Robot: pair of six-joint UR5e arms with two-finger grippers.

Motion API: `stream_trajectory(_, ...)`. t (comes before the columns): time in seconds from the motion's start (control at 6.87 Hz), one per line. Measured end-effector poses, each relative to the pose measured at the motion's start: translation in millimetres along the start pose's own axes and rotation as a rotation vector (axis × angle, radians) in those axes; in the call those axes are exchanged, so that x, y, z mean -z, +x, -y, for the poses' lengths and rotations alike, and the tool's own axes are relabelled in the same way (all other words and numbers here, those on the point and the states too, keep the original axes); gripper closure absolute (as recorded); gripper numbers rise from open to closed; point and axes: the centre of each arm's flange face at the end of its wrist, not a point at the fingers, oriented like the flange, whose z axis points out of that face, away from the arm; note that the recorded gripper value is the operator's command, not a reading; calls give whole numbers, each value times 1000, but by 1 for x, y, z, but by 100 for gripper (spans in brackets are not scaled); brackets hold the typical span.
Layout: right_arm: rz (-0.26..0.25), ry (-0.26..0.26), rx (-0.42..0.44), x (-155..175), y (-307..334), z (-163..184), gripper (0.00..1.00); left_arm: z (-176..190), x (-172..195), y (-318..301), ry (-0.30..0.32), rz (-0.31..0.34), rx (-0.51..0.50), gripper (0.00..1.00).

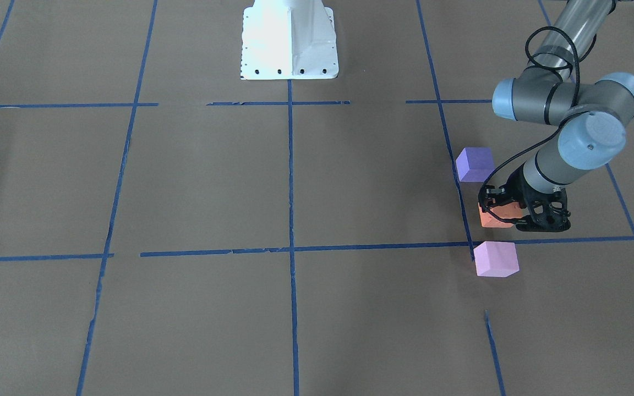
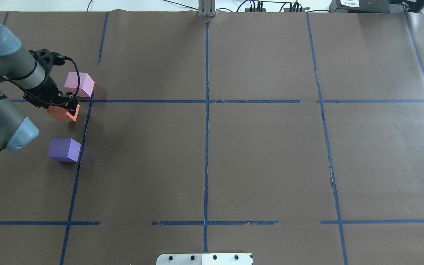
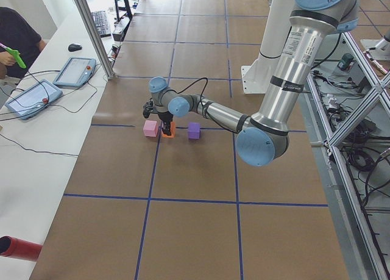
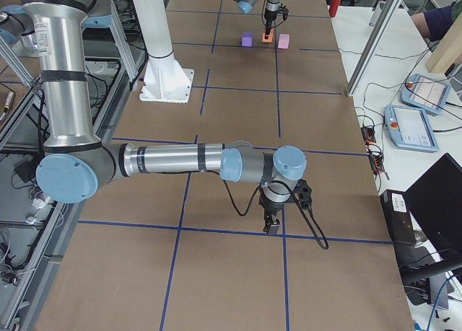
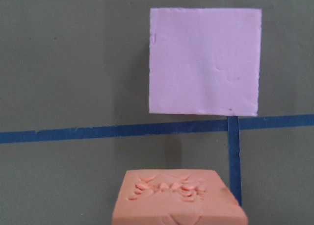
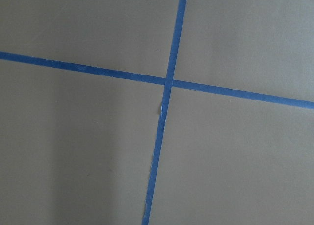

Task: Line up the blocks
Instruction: 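Lower the orange cube between the pink and purple cubes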

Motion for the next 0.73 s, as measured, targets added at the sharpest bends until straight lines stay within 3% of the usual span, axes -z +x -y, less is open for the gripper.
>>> stream_trajectory(0.73, 0, 0, 0, 0, 0, 0, 0, -1, -15, 7, -23, -19, -13, 58)
